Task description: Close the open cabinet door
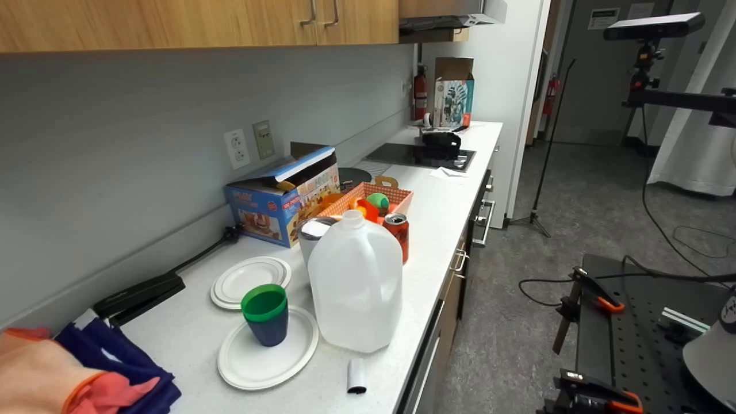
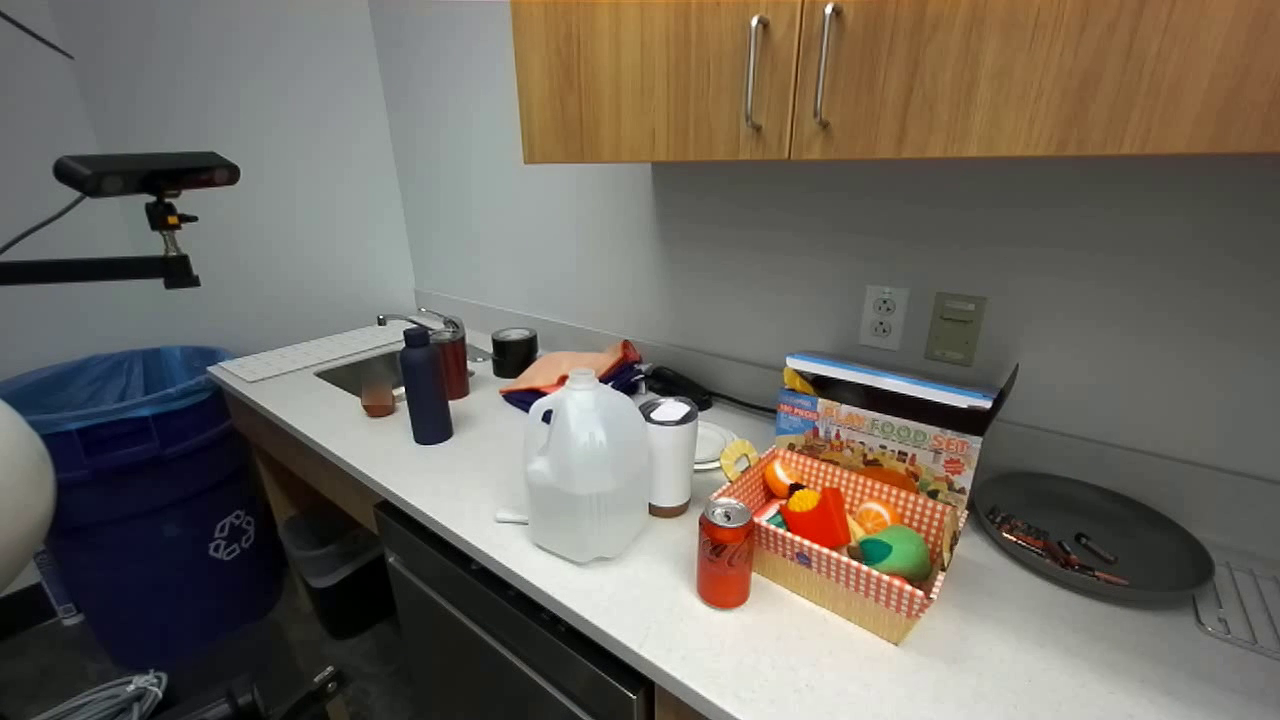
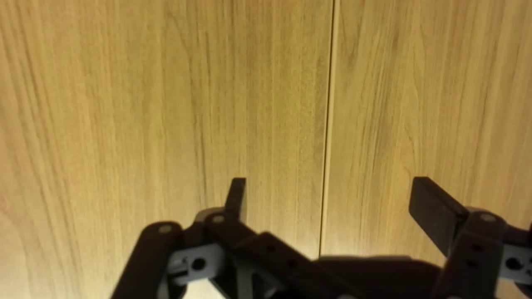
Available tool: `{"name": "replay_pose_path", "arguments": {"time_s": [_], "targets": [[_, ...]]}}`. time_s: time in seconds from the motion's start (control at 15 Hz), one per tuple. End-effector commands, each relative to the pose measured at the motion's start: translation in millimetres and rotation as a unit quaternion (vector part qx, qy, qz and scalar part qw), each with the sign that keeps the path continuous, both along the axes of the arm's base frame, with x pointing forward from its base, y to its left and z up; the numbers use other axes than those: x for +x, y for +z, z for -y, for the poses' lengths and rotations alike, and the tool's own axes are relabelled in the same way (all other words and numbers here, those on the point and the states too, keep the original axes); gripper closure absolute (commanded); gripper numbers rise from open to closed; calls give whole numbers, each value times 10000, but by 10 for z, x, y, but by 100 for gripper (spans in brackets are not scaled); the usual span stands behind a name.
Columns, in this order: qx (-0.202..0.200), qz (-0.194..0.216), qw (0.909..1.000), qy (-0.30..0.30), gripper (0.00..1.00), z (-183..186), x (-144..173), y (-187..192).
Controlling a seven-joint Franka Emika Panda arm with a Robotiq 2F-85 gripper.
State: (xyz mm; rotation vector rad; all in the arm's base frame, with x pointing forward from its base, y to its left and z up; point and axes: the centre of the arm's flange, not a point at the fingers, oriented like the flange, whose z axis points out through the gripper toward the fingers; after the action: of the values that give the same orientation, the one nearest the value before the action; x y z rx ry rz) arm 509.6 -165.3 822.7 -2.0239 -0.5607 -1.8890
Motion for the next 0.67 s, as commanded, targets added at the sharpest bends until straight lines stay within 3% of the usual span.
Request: {"name": "replay_pose_path", "arguments": {"time_s": [0.0, 0.6], "targets": [[-402, -54, 9979, -504, 0, -35, -194, 103], [-553, -372, 9937, -897, 0, -170, -877, 75]]}}
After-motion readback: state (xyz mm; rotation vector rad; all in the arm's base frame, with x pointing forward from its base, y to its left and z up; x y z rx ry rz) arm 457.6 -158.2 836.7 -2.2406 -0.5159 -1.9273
